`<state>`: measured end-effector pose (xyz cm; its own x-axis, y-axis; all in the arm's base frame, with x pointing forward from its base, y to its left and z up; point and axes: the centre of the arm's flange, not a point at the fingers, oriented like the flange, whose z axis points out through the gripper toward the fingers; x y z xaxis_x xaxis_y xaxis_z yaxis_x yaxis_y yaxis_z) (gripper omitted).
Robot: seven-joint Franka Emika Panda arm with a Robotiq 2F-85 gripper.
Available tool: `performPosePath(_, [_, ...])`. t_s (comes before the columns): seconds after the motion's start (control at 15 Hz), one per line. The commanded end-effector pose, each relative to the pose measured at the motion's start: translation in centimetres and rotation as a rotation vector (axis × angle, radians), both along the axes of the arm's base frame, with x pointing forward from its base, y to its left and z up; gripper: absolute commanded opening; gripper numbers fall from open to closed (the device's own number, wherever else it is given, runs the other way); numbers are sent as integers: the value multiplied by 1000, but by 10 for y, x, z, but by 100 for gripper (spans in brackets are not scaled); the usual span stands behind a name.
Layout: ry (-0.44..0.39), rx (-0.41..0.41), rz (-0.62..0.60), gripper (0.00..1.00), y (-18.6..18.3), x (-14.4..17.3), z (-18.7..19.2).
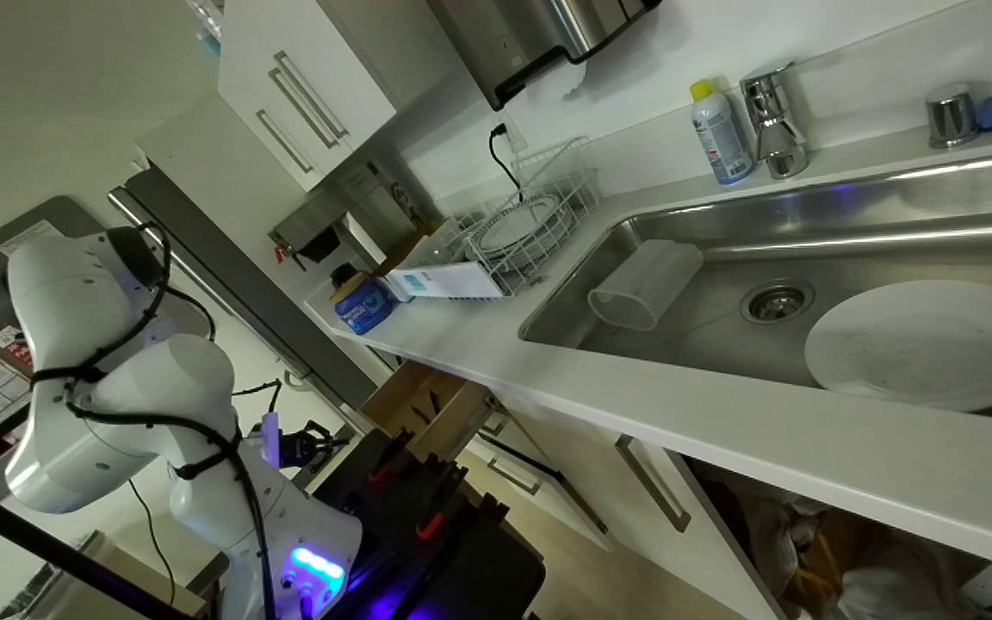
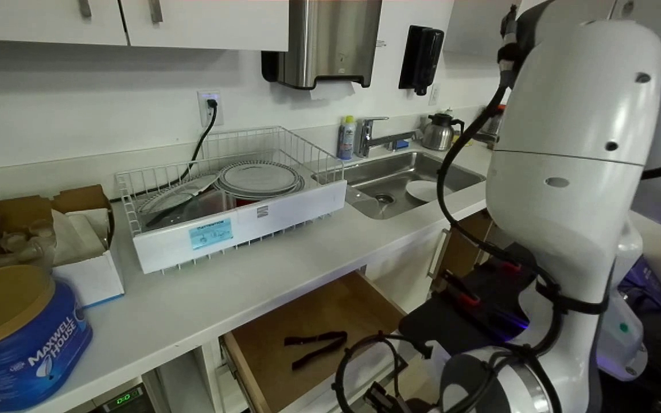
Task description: Close the open drawer
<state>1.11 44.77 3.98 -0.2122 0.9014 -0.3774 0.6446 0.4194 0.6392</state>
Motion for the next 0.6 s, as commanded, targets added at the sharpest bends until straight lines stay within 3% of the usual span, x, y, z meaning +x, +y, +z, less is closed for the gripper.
performPosePath(0.0, [-32,-29,-42,0,1,22,-24])
performPosePath(0.27, [-84,-36,-57,0,4,43,-38])
performPosePath(0.53, [-200,23,-16,0,12,61,-33])
